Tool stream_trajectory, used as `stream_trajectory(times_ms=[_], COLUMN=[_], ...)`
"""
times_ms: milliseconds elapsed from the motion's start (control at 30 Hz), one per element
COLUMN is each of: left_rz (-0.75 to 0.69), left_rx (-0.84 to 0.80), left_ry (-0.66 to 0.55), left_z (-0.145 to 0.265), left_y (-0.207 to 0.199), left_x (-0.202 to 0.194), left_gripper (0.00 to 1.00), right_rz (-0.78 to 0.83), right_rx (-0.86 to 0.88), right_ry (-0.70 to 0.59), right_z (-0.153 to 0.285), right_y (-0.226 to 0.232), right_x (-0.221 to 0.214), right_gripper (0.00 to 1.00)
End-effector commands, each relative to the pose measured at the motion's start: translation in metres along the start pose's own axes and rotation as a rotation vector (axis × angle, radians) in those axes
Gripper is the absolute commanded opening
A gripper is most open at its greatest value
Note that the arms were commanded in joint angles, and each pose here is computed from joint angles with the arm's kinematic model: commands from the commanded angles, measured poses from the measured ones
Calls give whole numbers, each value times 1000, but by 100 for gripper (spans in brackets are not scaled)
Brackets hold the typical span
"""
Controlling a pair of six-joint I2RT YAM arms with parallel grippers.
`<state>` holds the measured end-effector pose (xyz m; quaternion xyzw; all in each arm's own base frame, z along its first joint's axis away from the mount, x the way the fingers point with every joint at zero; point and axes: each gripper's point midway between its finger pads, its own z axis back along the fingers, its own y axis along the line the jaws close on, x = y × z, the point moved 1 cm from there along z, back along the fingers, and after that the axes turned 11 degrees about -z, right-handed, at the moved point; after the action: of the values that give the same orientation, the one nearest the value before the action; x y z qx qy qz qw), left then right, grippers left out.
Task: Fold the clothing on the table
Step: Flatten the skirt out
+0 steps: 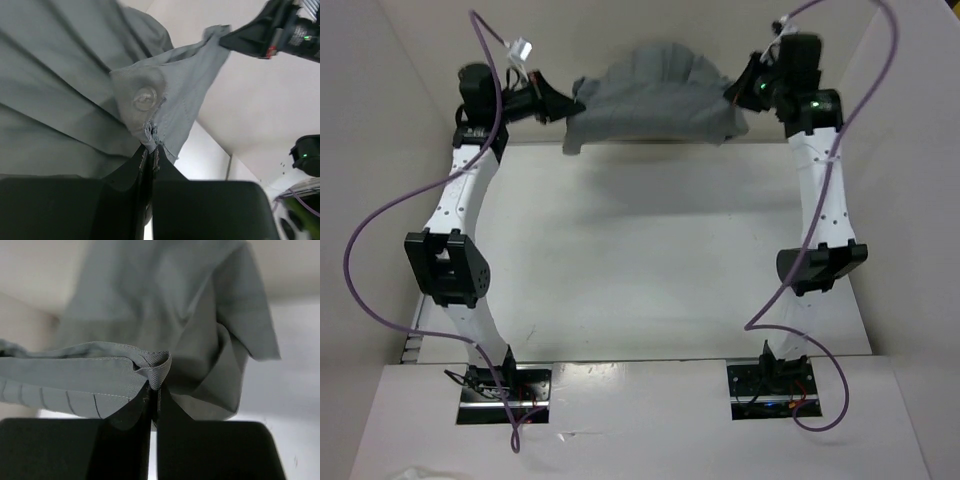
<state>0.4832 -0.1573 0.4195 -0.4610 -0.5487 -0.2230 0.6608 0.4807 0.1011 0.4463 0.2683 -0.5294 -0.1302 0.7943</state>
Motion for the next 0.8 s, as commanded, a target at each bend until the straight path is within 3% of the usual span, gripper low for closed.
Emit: stream_trajectory(times_ms=[0,67,167,267,333,533,600,667,733,767], left_rz=[289,304,312,260,240,134,63,-44,-163,-115], left_rx=[97,99,111,112,88,-75,-149,-269,-280,-157], left_ry=[141,143,140,131,131,120,110,109,100,87], left_z=[10,17,28,29,28,41,55,75,83,80], left_y=[65,60,54,50,45,-24,-63,-113,-131,-119], left_x=[-119,-136,-142,-112,-99,-46,-31,-18,-9,-7], left_gripper=[0,0,0,0,0,0,0,0,0,0], right_rz=[-56,-66,-73,-85,-83,28,111,208,237,238], right_rx=[-305,-309,-142,-244,-145,121,203,411,505,445], right_ry=[394,517,479,249,253,253,233,225,209,94], right_z=[-46,-42,-18,0,10,63,94,138,157,172], right_y=[-96,-107,-80,-80,-62,3,26,61,75,74], right_x=[-135,-189,-180,-117,-99,-66,-60,-61,-65,-49], right_gripper=[0,0,0,0,0,0,0,0,0,0])
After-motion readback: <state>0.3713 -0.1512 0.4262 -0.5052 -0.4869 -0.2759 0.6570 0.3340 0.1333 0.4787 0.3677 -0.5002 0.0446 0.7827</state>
